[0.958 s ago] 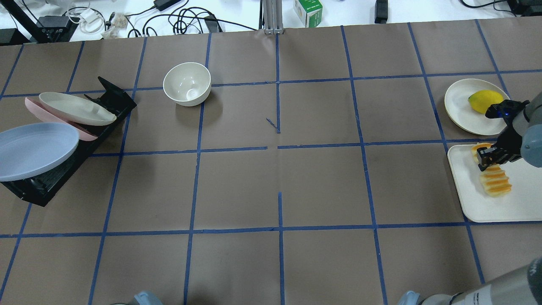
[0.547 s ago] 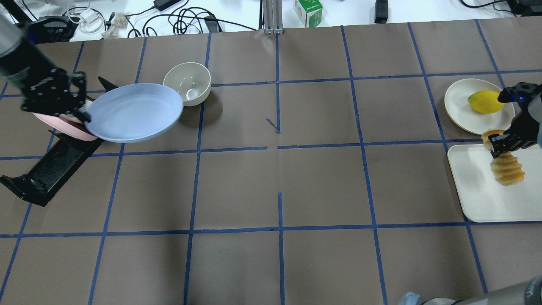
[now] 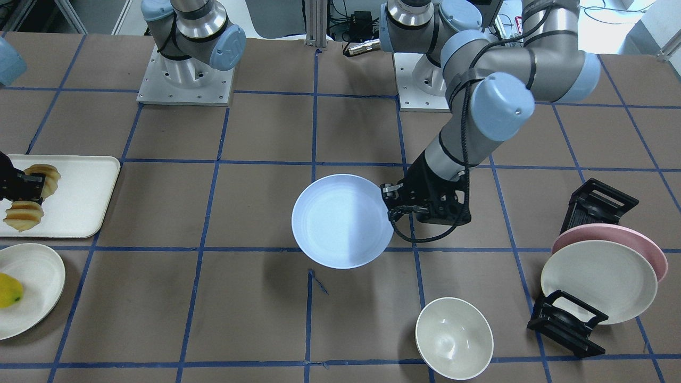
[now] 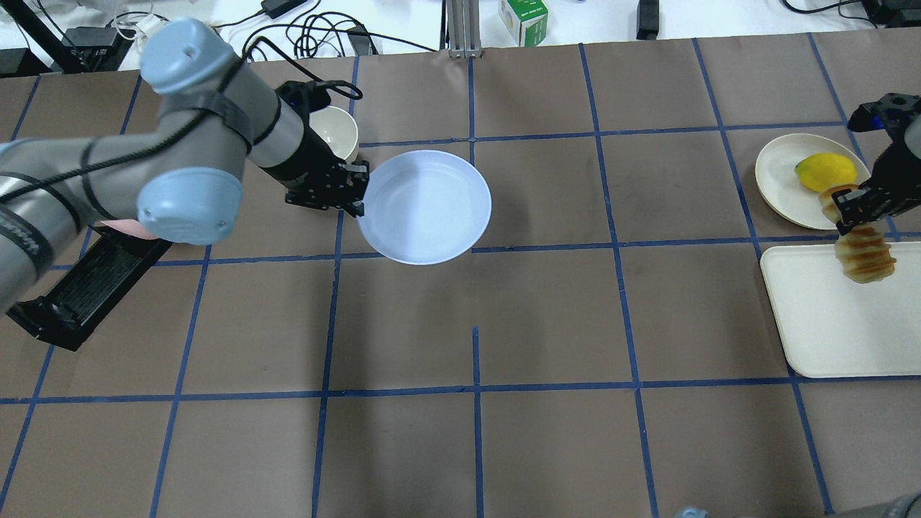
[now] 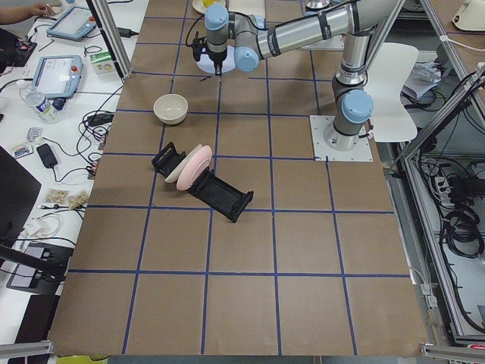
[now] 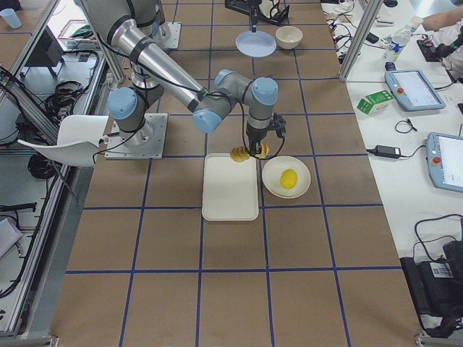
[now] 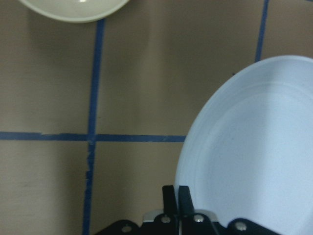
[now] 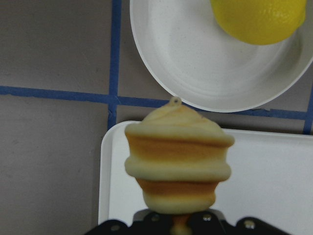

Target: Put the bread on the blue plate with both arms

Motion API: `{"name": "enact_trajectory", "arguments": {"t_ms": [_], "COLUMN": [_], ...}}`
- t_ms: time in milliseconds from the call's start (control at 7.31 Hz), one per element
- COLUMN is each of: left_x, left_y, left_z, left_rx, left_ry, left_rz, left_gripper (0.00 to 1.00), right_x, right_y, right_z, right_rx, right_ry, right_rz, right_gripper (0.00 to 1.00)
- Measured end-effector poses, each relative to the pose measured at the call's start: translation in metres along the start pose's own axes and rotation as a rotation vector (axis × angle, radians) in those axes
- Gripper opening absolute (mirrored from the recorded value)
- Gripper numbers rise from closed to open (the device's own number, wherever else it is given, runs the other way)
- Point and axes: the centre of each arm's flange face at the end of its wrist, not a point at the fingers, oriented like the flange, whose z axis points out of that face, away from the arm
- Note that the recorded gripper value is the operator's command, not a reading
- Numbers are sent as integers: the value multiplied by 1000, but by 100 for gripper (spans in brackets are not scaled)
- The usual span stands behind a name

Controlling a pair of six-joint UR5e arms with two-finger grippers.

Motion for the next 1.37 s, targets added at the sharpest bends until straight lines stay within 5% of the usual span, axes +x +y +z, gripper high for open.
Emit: {"name": "enact_trajectory", "arguments": {"t_ms": [274, 411, 547, 958, 1368], "left_x": [14, 20, 22, 26, 70], "left_y": [5, 8, 9, 3, -17], "left_z": [66, 88, 101, 91, -31], "left_rx": [14, 19, 20, 62, 25], "left_ry": [38, 41, 32, -46, -64], "left_rz": [62, 90, 105, 141, 137], "left_gripper": [0, 64, 100, 100, 100], "right_x": [-15, -32, -54, -127, -225], "right_y": [-10, -18, -24, -33, -44], "right_z": [-22, -30, -39, -59, -60], "right_rx": [0, 0, 11, 41, 21], "right_ry": [-10, -36, -62, -203, -217], "right_rz": [6, 31, 48, 78, 78], "right_gripper": [0, 0, 0, 0, 0]}}
